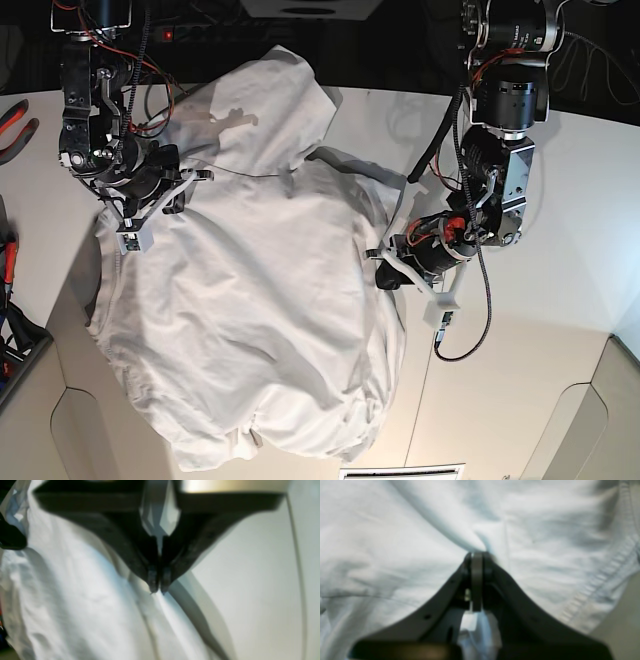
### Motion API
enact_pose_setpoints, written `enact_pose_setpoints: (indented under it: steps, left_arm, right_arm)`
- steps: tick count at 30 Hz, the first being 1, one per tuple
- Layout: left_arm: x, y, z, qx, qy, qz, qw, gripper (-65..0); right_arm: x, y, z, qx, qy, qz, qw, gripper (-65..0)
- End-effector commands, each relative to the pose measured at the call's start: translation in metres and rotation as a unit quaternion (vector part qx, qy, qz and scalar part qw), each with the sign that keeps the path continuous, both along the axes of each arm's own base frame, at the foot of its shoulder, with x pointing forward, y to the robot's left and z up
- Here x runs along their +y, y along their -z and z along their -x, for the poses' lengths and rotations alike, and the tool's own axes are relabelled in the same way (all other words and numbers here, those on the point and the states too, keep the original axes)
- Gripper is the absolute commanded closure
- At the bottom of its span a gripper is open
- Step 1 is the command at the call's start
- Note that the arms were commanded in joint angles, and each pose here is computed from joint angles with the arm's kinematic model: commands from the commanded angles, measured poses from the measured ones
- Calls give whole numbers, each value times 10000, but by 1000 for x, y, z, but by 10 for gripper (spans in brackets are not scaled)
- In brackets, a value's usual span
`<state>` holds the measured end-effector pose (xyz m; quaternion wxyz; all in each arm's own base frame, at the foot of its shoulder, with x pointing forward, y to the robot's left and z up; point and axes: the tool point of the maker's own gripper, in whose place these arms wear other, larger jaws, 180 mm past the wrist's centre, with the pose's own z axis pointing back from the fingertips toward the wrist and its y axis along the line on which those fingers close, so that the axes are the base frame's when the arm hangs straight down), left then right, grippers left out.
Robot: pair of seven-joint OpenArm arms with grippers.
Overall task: Layout the t-shirt on the table in an organized manner, then fold the t-shirt properly
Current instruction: 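Release with the left gripper and regrasp the shirt edge nearby, then pull the shirt edge with the left gripper away from the right gripper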
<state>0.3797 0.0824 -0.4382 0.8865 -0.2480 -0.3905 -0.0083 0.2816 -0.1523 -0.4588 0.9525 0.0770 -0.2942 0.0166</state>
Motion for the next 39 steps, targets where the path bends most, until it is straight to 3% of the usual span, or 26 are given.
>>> enact_pose_setpoints:
  steps: [1,4,12,20,28,39]
  left_arm:
    - [-7,-17,-9,-253,204,164,9993,0]
    - [1,-21,-7,-241,315,225,9990,0]
    - [62,-20,-8,-230,281,-584,9976,0]
    - [89,-19,-3,-59,321,-951,9949,0]
    - [132,-66,-20,-596,299,-1849,9805,0]
    - [172,-117,-34,-1097,180,-2572,9599,0]
  right_arm:
    - [-6,-5,-5,-57,41,112,9999,0]
    - [-6,-4,-4,-52,39,120,9999,0]
    - [-10,-3,-4,-40,14,260,9997,0]
    - [-10,-3,-4,-38,13,264,9996,0]
    - [-11,-3,-4,-34,5,303,9995,0]
    - [-11,-2,-2,-10,4,302,9995,0]
